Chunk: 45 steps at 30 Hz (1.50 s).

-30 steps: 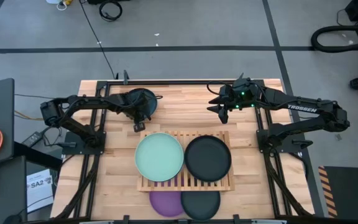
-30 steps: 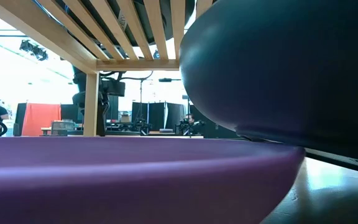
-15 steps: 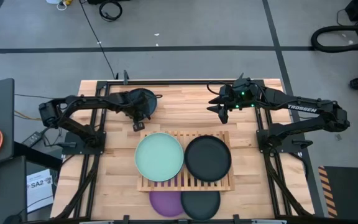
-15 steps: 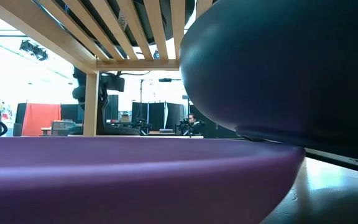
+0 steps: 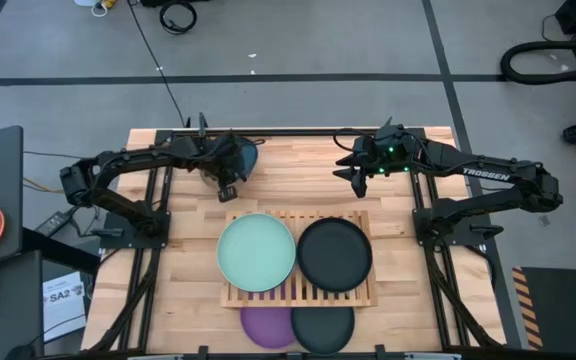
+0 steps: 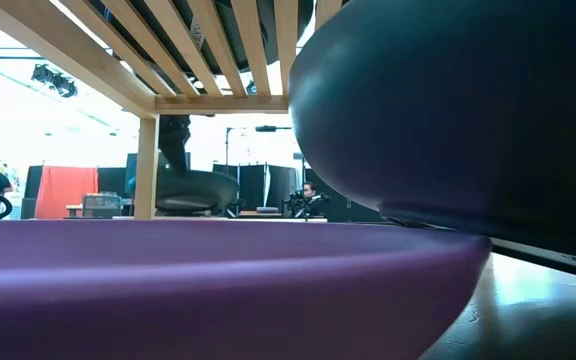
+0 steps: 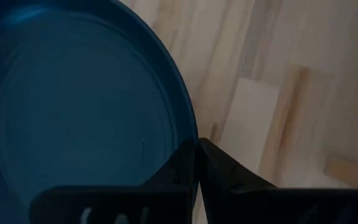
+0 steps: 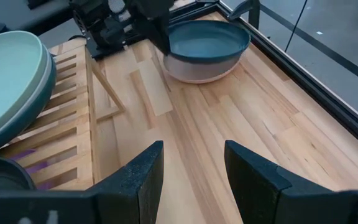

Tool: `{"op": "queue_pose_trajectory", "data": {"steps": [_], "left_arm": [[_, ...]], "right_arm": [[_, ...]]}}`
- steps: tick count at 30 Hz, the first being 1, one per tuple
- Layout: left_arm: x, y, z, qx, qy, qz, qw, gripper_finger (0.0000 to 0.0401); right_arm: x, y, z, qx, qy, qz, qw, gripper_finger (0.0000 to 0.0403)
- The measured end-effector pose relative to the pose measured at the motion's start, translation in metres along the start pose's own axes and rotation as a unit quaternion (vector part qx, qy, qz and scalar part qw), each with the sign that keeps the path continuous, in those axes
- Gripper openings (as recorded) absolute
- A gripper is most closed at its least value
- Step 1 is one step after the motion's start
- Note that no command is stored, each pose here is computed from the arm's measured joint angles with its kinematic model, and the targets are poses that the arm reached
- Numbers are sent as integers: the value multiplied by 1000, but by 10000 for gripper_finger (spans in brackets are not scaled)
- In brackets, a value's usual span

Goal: Place and stack plates onto a shelf
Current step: Stack the dark green plate on top of the black plate on the shelf

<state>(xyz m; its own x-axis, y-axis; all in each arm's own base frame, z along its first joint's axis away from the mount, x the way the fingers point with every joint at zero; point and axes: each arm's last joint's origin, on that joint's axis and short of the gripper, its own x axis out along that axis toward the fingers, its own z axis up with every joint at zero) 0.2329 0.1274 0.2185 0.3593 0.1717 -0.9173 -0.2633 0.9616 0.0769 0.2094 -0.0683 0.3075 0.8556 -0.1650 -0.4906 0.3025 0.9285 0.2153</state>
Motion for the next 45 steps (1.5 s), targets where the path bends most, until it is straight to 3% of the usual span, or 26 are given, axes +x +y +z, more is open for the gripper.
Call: {"op": "queue_pose_trajectory", "data": {"steps": [7,16,23,26,34,45], "left_arm": [[-27,5,23,1,-32,9,999,14],[-57,10,49,17,-93,25,995,14],[-62,-1,65,39,-162,31,985,14],[-64,-7,71,51,-188,46,980,14],[-68,-25,83,87,-210,159,961,14],[-75,-48,89,79,-224,260,936,14]], "right_arm": [[0,-2,0,0,-5,-30,1000,174],[-1,-7,2,0,-25,-131,991,174],[-3,-10,13,10,-94,-201,975,174],[-4,-9,20,14,-136,-197,971,174],[-7,-3,35,14,-210,-140,968,174],[32,-4,59,23,-342,-111,933,174]]}}
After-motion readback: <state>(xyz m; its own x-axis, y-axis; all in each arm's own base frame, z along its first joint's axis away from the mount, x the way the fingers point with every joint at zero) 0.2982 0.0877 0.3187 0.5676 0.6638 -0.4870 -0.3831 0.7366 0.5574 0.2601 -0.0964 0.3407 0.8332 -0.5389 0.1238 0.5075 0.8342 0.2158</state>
